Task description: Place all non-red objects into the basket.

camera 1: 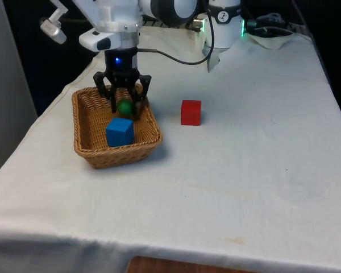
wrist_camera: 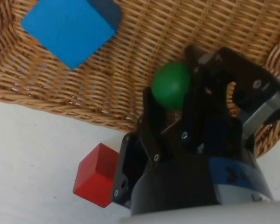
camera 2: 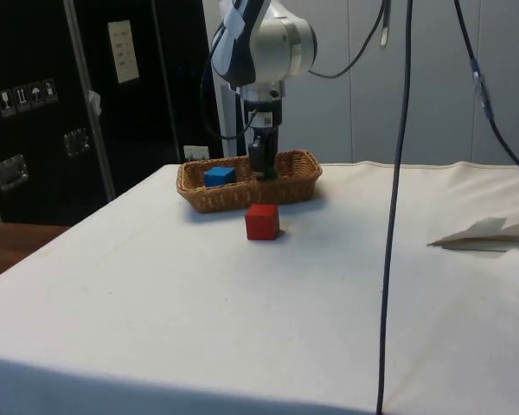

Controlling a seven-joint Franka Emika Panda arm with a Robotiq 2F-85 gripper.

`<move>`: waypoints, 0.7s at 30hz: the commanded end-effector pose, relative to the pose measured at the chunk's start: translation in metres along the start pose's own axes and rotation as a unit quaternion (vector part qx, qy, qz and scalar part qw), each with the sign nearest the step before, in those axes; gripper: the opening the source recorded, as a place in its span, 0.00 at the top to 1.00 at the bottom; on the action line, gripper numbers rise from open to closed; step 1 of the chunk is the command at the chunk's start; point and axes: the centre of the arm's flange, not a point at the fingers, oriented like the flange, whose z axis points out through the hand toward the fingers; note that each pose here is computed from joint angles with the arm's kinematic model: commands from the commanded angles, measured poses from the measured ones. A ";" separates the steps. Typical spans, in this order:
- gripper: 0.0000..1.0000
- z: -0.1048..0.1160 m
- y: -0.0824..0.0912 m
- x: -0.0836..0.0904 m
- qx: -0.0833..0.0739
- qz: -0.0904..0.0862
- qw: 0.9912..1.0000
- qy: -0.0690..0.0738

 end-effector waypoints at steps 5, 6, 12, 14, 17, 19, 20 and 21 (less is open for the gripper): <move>0.47 0.000 0.000 0.000 0.000 0.000 1.000 0.000; 0.47 0.000 0.000 0.001 0.001 -0.001 1.000 0.004; 0.00 0.000 0.000 0.001 0.001 -0.001 1.000 0.005; 0.00 0.000 0.000 0.001 0.001 -0.001 1.000 0.005; 0.00 -0.002 0.001 0.000 0.001 0.002 1.000 0.005; 0.00 -0.007 0.002 -0.001 0.002 0.007 1.000 0.005; 0.00 -0.009 0.002 -0.002 0.003 0.009 1.000 0.005; 0.00 -0.012 0.003 -0.002 0.004 0.012 1.000 0.006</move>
